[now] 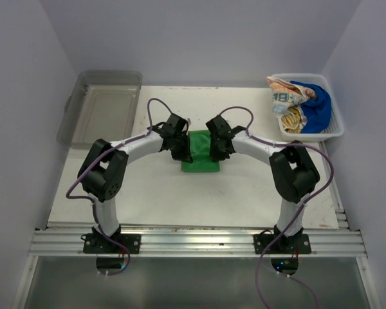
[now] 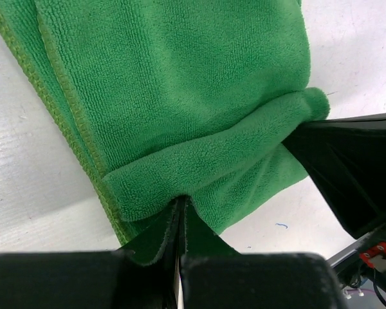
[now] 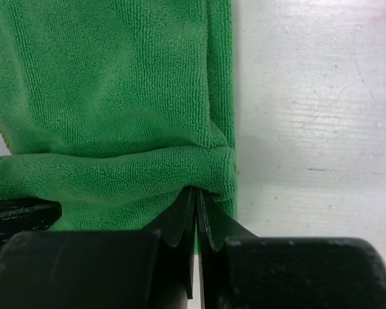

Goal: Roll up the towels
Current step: Roll the towel

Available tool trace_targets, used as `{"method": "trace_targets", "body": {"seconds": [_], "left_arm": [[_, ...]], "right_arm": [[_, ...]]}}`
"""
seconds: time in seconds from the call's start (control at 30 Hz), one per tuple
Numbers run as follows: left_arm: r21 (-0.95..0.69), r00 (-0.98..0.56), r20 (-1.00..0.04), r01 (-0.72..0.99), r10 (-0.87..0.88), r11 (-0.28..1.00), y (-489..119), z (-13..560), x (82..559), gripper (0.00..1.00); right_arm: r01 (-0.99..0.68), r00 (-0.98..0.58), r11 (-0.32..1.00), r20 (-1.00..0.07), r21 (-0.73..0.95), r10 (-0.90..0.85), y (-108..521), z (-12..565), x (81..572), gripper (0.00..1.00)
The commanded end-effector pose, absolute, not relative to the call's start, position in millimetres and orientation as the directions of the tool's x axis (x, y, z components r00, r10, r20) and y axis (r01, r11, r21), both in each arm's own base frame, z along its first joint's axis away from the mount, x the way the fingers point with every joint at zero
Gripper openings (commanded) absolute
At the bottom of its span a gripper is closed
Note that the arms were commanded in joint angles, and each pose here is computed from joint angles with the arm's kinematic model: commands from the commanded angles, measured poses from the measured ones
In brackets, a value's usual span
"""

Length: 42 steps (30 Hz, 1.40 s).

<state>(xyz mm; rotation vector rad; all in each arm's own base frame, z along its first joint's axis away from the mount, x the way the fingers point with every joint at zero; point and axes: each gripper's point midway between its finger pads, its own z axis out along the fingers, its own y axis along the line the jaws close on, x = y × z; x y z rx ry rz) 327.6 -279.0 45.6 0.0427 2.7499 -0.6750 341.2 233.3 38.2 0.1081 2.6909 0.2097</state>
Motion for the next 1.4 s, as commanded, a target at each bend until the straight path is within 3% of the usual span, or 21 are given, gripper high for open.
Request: {"method": "trace_targets", "body": {"seconds": [0.0, 0.27, 0.73, 1.37], "left_arm": [[-0.463, -0.935, -0.354, 0.142, -0.035, 0.875, -285, 59, 341, 0.00], [-0.454, -0.919, -0.393, 0.153, -0.043, 0.877, -275, 86, 332, 0.00], [-0.403, -0.932, -0.361, 0.116, -0.041, 0.908, -262, 50, 334, 0.00], [-0.404, -0.932, -0.361, 0.134, -0.024, 0.905, -262, 45, 344, 0.00]], "right_arm": [[-0.010, -0.900, 0.983, -0.429, 0.181, 0.070, 242, 46, 348, 0.03], [-0.072, -0.870, 0.960, -0.488, 0.272, 0.073, 260, 88, 348, 0.04], [-0.083, -0.900, 0.969, -0.434, 0.233, 0.027, 285, 47, 363, 0.04], [0.004, -0.874, 0.987, -0.478, 0.163, 0.083, 236, 53, 330, 0.00]]}}
